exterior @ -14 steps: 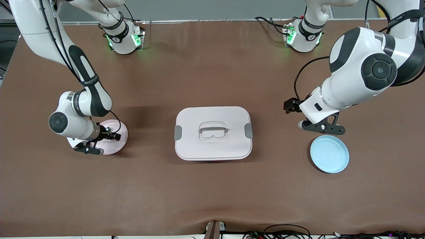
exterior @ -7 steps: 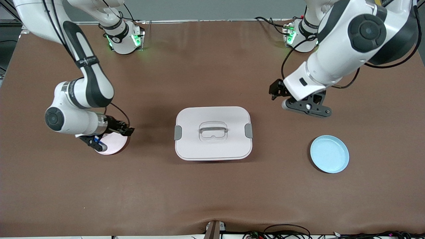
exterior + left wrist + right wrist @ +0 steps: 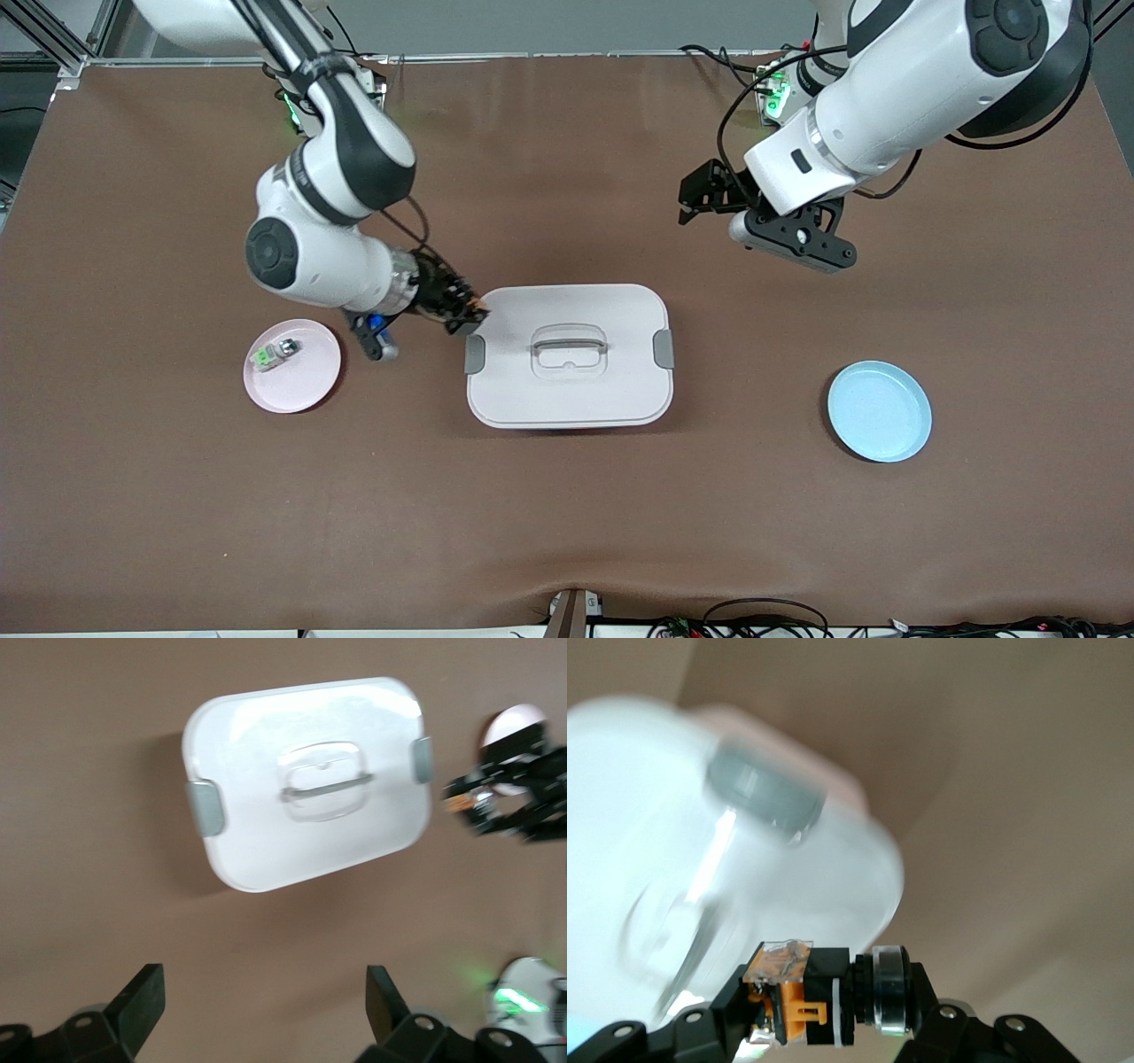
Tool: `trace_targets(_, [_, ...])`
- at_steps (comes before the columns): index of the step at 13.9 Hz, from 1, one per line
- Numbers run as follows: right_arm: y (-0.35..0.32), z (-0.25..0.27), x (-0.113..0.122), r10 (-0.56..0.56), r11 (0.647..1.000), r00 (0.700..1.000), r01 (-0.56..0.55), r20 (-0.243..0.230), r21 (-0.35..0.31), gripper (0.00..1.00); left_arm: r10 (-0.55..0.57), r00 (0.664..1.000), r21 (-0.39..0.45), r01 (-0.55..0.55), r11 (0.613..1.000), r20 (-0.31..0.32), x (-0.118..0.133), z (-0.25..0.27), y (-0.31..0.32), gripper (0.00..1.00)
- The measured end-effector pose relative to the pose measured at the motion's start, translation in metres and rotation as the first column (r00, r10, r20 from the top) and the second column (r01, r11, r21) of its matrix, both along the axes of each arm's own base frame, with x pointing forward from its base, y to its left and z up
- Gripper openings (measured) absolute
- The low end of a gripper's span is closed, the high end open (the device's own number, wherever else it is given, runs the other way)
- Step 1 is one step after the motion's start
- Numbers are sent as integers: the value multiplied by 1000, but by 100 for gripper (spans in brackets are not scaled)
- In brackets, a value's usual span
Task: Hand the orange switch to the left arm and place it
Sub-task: 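Lift the switch over the white box toward the left gripper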
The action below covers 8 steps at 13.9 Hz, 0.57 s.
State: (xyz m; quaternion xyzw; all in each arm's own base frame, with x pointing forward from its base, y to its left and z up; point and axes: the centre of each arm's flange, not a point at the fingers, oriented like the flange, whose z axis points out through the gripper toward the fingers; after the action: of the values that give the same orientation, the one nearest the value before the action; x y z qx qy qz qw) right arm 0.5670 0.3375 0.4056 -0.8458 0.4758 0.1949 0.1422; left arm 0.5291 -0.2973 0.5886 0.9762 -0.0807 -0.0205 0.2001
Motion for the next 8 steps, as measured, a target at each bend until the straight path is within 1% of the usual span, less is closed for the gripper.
trace_targets(2, [32, 20, -6, -102, 994, 995, 102, -3, 31, 73, 81, 996, -55, -82, 995, -31, -1, -2, -4, 100])
trace_targets(4, [59, 29, -13, -195, 978, 981, 195, -10, 73, 73, 143, 987, -93, -149, 985, -69, 0, -9, -8, 100])
trace_targets(7, [99, 37, -27, -320, 929, 946, 324, -54, 178, 73, 202, 973, -129, -216, 968, -112, 0, -28, -11, 100])
trace_targets(8, [111, 40, -33, -354, 911, 932, 361, -75, 199, 73, 219, 968, -145, -236, 961, -124, 0, -37, -12, 100])
